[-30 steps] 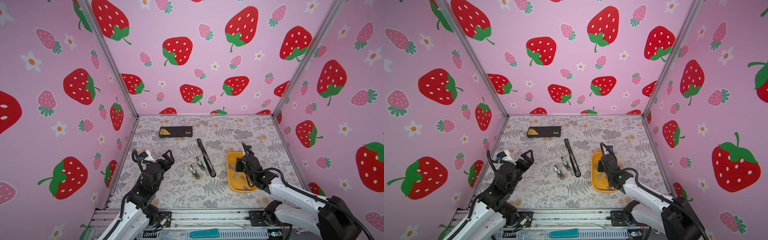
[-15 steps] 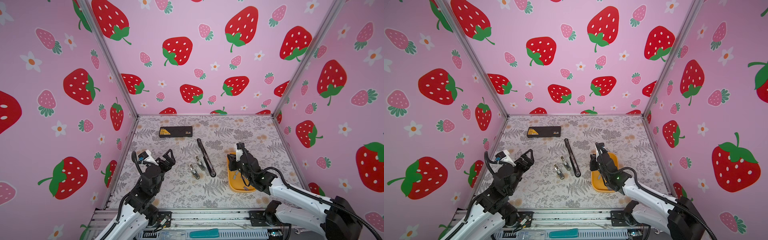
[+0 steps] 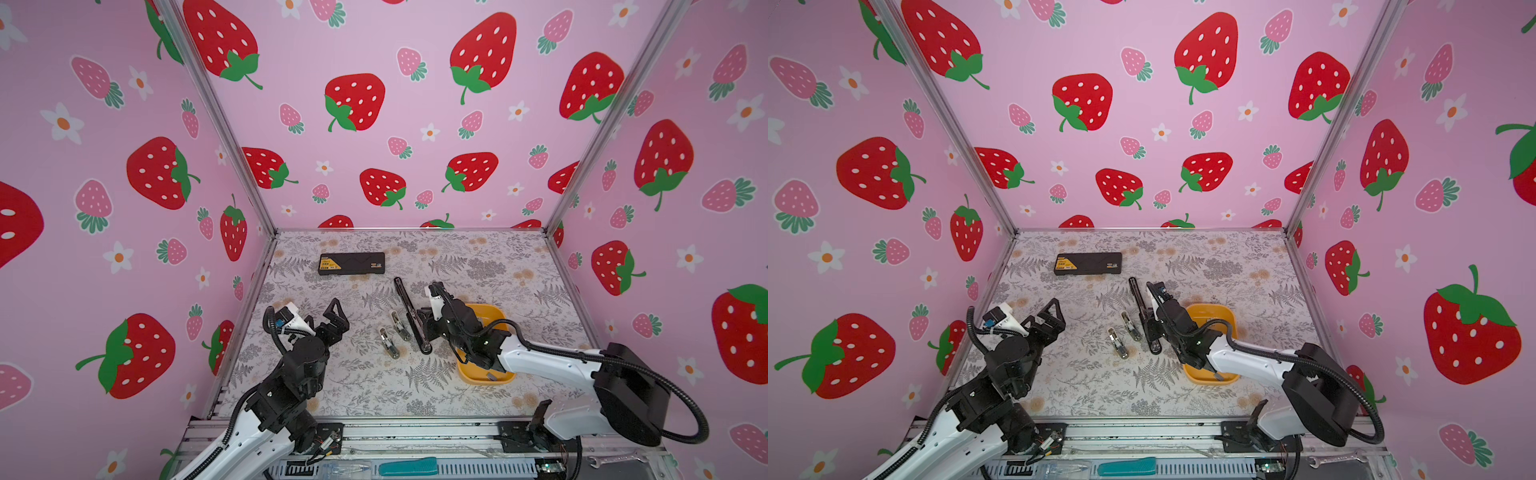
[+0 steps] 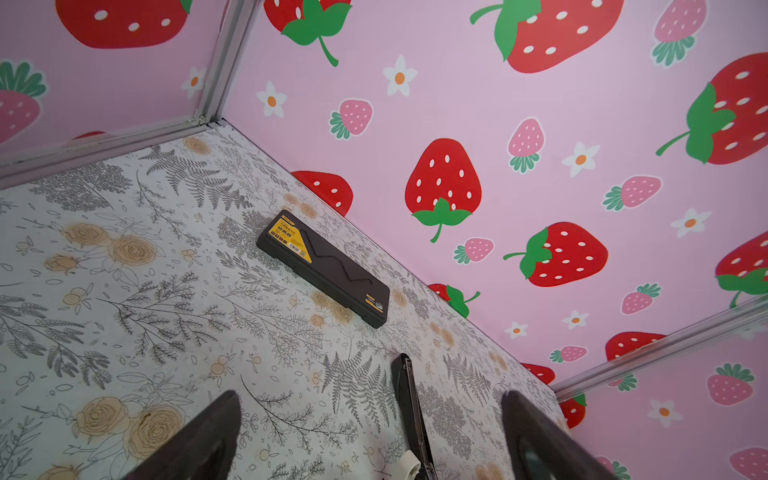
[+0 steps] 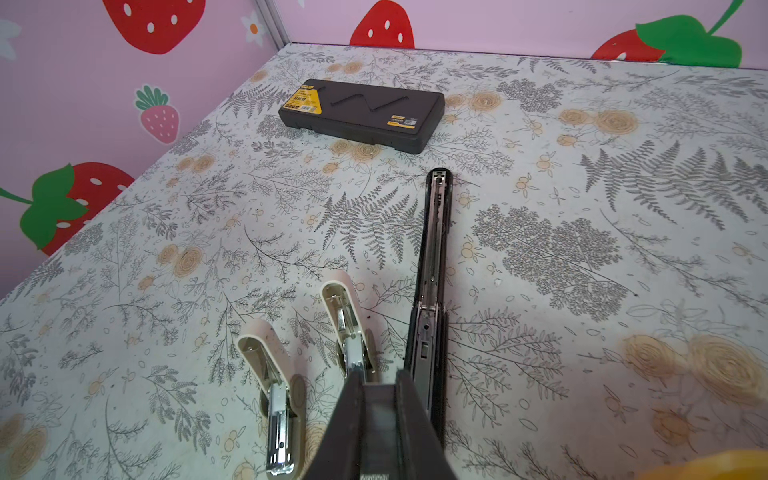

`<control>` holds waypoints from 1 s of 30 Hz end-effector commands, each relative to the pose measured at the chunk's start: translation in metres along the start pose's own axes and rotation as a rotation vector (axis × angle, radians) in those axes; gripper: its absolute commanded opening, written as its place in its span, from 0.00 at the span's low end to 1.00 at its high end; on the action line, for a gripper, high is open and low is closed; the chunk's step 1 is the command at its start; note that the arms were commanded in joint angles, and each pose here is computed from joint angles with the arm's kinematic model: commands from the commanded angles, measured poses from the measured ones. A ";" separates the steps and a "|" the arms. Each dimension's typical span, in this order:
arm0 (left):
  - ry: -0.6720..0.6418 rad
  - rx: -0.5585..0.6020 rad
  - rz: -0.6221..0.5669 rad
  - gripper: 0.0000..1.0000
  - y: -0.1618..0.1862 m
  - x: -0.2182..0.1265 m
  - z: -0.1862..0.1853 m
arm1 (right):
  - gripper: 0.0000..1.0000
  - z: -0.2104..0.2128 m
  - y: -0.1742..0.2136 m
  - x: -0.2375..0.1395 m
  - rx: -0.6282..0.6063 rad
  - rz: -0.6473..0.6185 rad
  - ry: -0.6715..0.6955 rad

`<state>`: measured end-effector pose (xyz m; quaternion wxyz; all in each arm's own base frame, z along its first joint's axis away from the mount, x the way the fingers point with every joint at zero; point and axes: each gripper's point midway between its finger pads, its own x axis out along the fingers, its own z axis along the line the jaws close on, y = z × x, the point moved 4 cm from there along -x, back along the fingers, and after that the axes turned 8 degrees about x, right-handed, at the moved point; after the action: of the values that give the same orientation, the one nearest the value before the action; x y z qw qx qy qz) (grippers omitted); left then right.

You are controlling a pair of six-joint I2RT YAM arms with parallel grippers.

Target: Load the staples into the stapler

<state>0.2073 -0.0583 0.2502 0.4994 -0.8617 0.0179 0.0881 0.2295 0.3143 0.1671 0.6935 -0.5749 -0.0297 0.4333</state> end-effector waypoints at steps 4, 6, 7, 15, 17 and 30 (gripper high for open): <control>-0.078 0.062 -0.028 0.99 -0.019 0.007 -0.012 | 0.16 0.025 -0.005 0.017 -0.035 -0.014 -0.101; -0.172 0.159 -0.041 0.99 -0.016 0.014 -0.005 | 0.17 0.027 -0.002 0.020 -0.043 -0.010 -0.116; -0.223 0.224 -0.042 0.99 -0.015 0.017 0.000 | 0.17 0.027 -0.001 0.022 -0.046 -0.006 -0.117; -0.244 0.345 -0.101 0.99 0.018 0.028 0.036 | 0.17 0.029 0.010 0.036 -0.100 0.024 -0.114; -0.167 0.365 -0.100 0.99 0.024 0.029 0.037 | 0.18 0.028 0.013 0.039 -0.110 0.028 -0.104; -0.042 0.179 0.065 0.99 0.040 0.054 0.077 | 0.18 0.031 0.036 0.065 -0.126 0.107 -0.087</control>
<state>0.2379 0.0073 0.1721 0.5937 -0.7866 -0.0142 0.1690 0.2349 0.3695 0.1163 0.6324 -0.5979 -0.0493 0.4901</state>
